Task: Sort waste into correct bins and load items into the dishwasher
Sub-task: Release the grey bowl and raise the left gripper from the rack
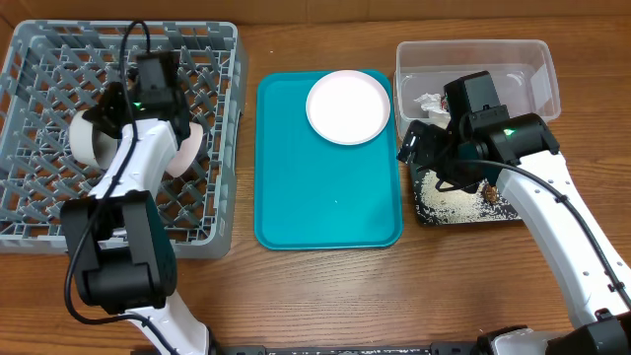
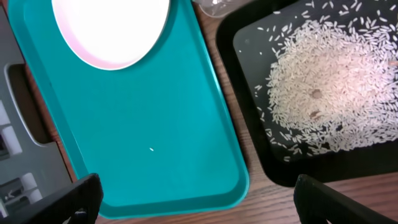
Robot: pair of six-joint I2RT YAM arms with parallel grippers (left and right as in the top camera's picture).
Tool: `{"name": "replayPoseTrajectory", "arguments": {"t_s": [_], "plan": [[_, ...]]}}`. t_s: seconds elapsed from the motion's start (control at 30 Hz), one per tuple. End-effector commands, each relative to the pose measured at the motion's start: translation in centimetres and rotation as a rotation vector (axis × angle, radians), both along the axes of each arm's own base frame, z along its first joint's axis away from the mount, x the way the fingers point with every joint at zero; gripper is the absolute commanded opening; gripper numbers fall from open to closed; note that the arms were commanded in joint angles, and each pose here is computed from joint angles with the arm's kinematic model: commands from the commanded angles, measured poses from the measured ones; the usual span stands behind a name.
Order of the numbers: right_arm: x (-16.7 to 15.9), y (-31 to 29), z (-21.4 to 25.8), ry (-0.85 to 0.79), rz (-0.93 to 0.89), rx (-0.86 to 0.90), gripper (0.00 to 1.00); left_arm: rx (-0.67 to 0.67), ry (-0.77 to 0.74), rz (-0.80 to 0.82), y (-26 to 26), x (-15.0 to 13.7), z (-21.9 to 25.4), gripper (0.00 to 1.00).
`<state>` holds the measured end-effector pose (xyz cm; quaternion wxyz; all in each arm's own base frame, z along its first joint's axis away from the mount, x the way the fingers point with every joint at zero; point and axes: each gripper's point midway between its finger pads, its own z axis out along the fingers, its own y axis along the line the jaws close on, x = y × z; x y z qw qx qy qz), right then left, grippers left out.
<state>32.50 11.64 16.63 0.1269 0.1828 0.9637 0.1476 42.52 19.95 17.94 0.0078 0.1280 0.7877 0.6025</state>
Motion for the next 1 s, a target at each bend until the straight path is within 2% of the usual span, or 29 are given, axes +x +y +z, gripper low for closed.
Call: {"name": "replayPoseTrajectory", "arguments": {"t_s": [0.0,0.1,0.13,0.2,0.23,0.33,0.37,0.53,0.77,0.97], "plan": [[0.1,0.1,0.6,-0.021,0.005,0.006,1.0,-0.003,-0.023,-0.001,-0.8,0.2,-0.7,0.09],[0.1,0.1,0.6,-0.021,0.005,0.006,1.0,0.007,-0.054,0.006,-1.4,0.3,-0.4,0.27],[0.1,0.1,0.6,-0.021,0.005,0.006,1.0,0.006,-0.078,0.008,-1.7,0.4,-0.4,0.38],[0.1,0.1,0.6,-0.021,0.005,0.006,1.0,0.011,-0.126,0.016,-2.4,0.5,-0.2,0.49],[0.1,0.1,0.6,-0.021,0.005,0.006,1.0,0.02,-0.144,0.024,-2.6,0.5,0.0,0.59],[0.1,0.1,0.6,-0.021,0.005,0.006,1.0,0.053,-0.193,0.045,-3.3,0.3,0.7,0.75],[0.1,0.1,0.6,-0.021,0.005,0.006,1.0,0.062,-0.214,0.053,-3.5,0.2,0.9,1.0],[0.1,0.1,0.6,-0.022,0.005,0.007,1.0,0.12,-0.311,0.088,-4.8,-0.3,2.3,1.0],[0.0,0.1,0.6,-0.02,0.005,0.007,1.0,0.139,-0.397,0.047,-8.1,-0.1,4.5,1.0],[0.0,0.1,0.6,-0.02,0.005,0.007,1.0,0.132,-0.616,0.081,-8.3,-1.6,10.0,1.0]]}}
